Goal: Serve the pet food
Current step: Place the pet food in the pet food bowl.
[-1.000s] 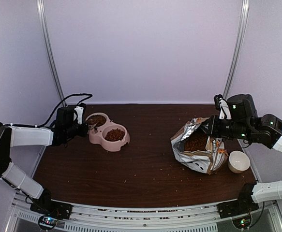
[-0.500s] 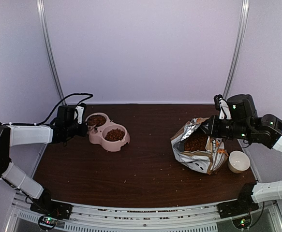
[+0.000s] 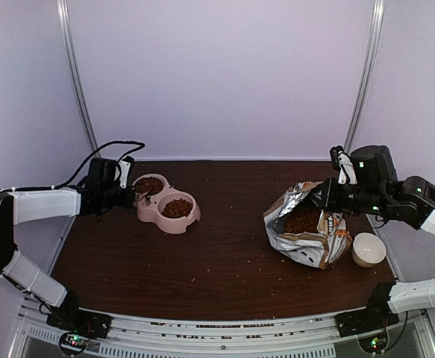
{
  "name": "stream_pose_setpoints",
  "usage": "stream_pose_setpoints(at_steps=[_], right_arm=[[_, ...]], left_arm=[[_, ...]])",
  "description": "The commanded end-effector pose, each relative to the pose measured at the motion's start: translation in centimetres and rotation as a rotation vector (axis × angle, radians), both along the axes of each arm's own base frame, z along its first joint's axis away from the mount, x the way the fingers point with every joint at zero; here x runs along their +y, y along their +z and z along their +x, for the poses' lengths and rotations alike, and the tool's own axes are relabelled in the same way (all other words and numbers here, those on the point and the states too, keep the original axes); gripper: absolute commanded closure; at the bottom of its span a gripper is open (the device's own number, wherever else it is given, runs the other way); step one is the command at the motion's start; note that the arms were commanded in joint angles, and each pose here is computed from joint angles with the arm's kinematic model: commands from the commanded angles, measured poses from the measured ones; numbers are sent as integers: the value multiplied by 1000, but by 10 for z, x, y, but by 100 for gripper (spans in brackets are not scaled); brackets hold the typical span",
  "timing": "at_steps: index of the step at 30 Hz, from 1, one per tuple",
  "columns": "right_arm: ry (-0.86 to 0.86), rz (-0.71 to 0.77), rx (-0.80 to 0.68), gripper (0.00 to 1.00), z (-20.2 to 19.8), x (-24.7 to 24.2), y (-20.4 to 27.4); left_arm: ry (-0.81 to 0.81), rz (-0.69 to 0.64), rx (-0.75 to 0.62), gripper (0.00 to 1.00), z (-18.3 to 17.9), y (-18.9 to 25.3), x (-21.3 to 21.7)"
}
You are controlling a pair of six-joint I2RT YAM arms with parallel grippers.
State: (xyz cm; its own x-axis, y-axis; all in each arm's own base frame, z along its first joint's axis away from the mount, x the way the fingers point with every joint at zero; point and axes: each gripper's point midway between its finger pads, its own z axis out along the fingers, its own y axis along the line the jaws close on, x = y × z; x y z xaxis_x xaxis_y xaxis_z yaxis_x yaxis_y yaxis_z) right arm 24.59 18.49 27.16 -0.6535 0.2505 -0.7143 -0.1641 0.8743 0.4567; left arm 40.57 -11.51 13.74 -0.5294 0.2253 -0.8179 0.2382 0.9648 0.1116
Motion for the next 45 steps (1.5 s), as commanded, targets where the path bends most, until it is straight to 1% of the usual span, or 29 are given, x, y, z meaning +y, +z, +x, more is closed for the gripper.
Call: stream_pose_setpoints(at_steps=[1,18,36,45], right_arm=[[-43,62,-71,100,7,-5,22],[-46,64,-69,100,5,-7,21],[-51,61,-68,100,6,-9,20],[-49,57,-64,100,7,-8,18]], left_arm=[[-13,-7,-70,100,12,32,-2],[-18,31,-11,100,14,37,-2],[-9,56,-22,100,20,50,1],[-31,53,-19,100,15,50,-1]])
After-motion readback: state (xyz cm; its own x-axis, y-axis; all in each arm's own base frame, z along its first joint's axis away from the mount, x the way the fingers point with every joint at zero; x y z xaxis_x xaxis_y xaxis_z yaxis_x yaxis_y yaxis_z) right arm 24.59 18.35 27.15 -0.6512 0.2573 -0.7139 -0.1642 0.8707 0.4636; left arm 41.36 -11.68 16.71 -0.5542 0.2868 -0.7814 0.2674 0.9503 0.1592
